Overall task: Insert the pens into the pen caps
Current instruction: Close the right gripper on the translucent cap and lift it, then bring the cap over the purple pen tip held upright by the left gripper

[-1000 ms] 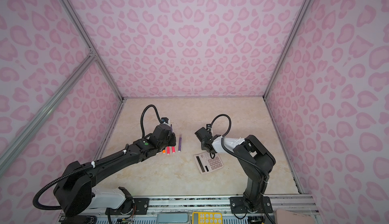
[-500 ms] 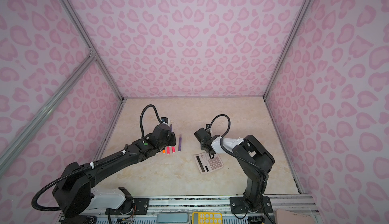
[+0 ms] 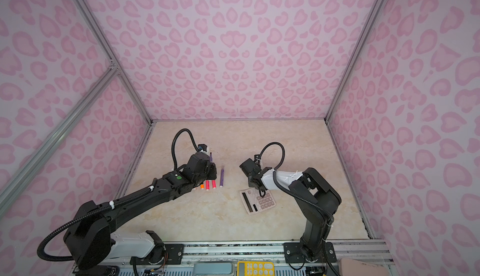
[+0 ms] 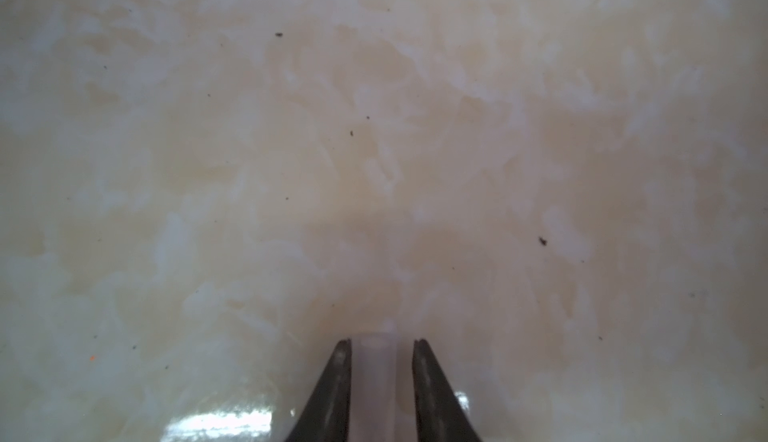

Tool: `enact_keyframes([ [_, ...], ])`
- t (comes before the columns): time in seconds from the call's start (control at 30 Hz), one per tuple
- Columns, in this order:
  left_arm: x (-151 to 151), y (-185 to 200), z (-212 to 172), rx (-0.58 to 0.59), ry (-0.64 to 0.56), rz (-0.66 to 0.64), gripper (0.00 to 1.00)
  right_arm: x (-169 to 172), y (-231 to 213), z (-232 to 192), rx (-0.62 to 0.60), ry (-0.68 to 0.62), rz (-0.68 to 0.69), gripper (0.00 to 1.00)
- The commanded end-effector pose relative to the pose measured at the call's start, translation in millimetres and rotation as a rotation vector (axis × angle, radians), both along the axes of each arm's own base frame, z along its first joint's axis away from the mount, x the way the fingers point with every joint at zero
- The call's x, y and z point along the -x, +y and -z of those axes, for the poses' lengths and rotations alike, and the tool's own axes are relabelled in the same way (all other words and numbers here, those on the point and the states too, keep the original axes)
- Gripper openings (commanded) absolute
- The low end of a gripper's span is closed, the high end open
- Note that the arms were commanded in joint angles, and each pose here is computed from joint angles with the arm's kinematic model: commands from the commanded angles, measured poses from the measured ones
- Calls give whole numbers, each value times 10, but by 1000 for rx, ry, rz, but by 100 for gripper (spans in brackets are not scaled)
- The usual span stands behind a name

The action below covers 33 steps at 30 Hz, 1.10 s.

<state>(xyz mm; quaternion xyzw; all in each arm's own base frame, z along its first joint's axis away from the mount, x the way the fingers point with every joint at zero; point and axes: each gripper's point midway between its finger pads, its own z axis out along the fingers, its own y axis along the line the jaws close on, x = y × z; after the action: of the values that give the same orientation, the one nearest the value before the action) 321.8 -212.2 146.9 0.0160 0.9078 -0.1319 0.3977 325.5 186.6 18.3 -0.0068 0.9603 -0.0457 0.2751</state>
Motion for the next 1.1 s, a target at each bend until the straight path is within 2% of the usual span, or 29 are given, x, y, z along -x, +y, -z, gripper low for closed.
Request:
enact_keyframes([
  [0.0,-23,-4,-74,10,-24,-1,3,119,-53,101,25,60,-11,28],
  [0.33,-23,-4,-70,5,-25,0,3,92,-53,205,38,83,-9,26],
  [1.07,-16,4,-73,5,-27,1,3,112,-71,121,35,66,-6,26],
])
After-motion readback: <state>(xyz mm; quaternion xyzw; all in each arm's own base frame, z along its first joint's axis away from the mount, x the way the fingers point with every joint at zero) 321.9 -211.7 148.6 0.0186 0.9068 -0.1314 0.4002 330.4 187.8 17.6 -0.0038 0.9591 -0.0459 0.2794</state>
